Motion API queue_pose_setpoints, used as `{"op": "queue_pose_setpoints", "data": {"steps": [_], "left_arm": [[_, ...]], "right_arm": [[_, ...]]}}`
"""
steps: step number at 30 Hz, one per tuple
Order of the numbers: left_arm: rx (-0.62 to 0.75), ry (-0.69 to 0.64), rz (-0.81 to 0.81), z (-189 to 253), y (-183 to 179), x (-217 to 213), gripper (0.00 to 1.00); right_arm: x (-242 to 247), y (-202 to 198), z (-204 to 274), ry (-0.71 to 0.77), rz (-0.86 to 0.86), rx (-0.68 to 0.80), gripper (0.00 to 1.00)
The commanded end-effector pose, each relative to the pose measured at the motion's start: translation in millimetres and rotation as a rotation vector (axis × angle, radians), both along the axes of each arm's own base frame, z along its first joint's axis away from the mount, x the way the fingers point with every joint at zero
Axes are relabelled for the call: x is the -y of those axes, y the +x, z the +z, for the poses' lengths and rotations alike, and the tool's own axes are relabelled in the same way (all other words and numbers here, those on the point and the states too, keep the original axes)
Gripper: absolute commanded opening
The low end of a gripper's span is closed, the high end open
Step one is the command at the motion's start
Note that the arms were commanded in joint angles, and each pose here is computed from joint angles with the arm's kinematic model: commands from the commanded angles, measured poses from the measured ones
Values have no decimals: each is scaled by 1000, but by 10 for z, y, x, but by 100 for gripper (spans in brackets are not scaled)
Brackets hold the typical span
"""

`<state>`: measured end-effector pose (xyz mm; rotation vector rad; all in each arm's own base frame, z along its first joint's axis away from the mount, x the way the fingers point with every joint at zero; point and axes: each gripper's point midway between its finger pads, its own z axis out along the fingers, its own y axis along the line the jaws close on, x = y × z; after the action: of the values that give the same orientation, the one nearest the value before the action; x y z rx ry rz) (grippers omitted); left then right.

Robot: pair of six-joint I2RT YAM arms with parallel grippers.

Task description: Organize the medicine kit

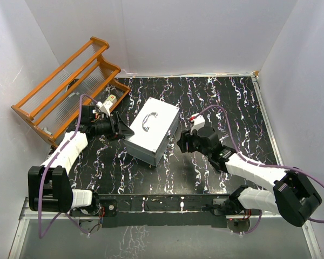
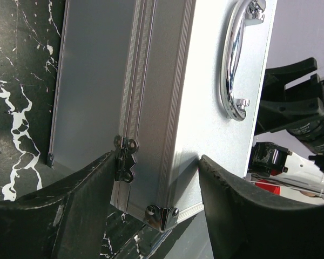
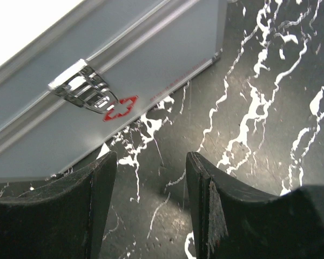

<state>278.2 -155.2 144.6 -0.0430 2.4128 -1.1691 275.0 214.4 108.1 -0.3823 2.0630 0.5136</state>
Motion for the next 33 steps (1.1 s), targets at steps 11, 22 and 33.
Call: {"op": "queue_pose_setpoints", "data": {"steps": [11,22,33], "left_arm": [[-172,121,65,-508,-161,-147,51],[-174,135,65,-518,-186,-167,48],[-173,127,57,-512,-203,-155,36]], "right_arm": [[-433,158,452,128,66,275,52],[-529,257,348,82,-33,311,50],[-372,409,215,77,-204,301,43]]}}
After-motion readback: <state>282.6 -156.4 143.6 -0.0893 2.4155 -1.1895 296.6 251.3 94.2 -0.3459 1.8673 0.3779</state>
